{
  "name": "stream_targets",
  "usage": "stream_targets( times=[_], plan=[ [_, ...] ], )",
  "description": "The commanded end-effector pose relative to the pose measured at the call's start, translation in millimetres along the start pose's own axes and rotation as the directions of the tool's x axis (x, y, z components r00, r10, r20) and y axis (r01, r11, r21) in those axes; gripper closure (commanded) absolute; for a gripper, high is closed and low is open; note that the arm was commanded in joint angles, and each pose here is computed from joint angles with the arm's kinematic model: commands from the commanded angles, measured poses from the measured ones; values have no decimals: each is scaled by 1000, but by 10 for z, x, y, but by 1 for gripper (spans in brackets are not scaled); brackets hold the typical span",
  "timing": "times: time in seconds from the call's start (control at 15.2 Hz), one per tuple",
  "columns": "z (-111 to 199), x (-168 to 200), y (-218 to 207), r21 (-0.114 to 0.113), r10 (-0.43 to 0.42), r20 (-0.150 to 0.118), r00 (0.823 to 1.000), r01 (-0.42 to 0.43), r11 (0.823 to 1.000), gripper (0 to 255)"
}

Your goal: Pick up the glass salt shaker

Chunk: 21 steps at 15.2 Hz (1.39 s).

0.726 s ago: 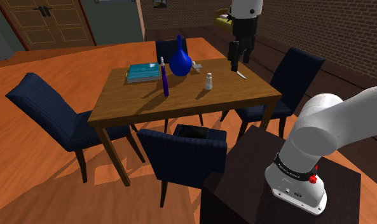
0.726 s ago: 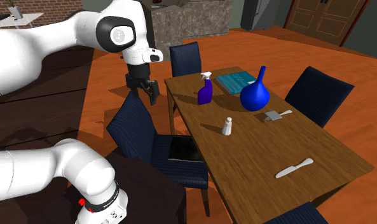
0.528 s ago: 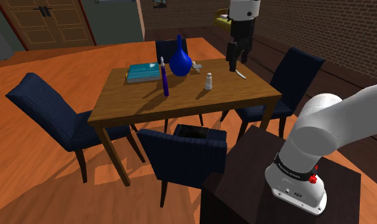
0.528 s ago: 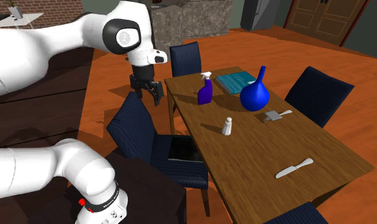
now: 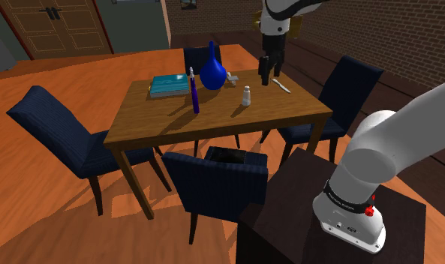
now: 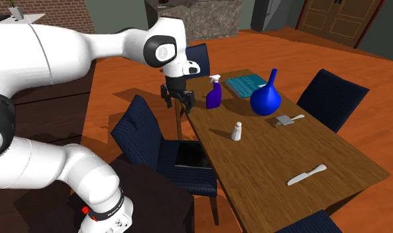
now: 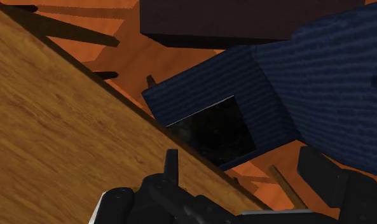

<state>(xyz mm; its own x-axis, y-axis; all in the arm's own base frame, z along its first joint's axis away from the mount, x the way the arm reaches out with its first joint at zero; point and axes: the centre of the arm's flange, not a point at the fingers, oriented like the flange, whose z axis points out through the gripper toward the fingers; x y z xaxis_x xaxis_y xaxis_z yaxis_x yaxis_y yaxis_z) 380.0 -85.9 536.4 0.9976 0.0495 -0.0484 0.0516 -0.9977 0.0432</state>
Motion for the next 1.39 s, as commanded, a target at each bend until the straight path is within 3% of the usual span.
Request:
stream_targets(
  times=[0.0, 1.32],
  plan=[
    [140, 166, 154, -5, -10, -5, 1000, 10, 1000, 0],
    [1170, 1988, 1638, -44, -98, -40, 994, 96, 994, 0]
  ],
)
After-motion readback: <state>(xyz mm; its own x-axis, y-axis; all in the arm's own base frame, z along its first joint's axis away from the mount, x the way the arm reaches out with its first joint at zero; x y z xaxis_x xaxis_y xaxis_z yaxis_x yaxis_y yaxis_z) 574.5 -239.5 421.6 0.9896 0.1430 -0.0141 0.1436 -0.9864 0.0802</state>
